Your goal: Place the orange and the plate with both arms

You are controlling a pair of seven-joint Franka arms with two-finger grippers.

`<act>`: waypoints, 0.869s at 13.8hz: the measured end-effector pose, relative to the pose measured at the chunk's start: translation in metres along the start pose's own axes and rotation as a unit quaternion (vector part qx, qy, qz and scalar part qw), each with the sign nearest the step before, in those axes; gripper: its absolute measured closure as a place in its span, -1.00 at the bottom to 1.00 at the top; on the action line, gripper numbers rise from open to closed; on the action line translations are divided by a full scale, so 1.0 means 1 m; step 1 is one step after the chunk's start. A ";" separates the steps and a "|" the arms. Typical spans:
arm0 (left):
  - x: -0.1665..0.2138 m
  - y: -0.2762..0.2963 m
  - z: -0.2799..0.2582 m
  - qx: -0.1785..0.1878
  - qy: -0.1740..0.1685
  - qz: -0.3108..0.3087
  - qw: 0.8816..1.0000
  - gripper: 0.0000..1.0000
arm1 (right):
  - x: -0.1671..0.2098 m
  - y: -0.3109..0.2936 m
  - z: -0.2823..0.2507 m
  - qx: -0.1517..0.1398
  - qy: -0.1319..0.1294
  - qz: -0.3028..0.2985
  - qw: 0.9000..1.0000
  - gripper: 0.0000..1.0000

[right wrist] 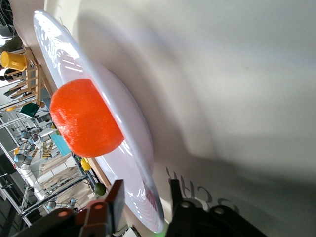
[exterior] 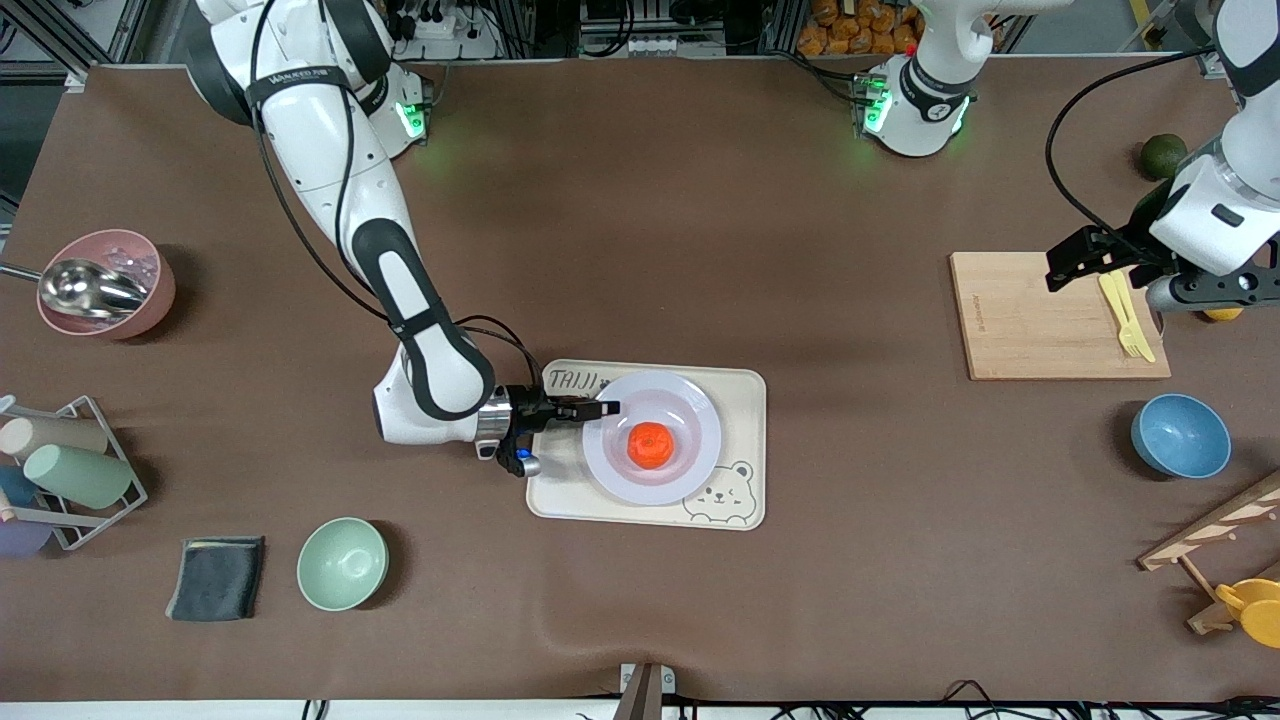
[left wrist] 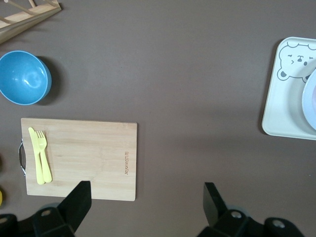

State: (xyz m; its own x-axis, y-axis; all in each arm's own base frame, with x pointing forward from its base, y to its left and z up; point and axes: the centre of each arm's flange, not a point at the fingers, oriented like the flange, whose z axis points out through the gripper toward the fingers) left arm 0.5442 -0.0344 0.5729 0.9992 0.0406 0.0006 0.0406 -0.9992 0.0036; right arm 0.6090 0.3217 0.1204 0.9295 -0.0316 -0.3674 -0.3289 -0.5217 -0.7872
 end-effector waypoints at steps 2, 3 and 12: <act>0.001 -0.001 0.000 0.000 0.003 -0.001 1.000 -1.00 | 0.002 -0.005 -0.005 -0.024 -0.003 -0.022 0.999 -0.40; 0.001 -0.001 -0.001 0.000 0.004 -0.001 1.000 -1.00 | 0.002 -0.010 -0.008 -0.037 -0.006 -0.036 0.999 -0.59; 0.001 -0.003 -0.001 -0.001 0.006 -0.003 1.000 -1.00 | 0.003 -0.062 -0.117 -0.171 0.011 -0.144 0.975 -1.00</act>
State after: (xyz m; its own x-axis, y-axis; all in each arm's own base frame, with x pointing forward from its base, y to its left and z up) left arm 0.5456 -0.0309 0.5738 0.9988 0.0473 0.0119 0.0472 -0.9989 0.0048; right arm 0.6520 0.2545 0.2258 0.9795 0.1426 -0.1422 0.0179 -0.7651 -0.6436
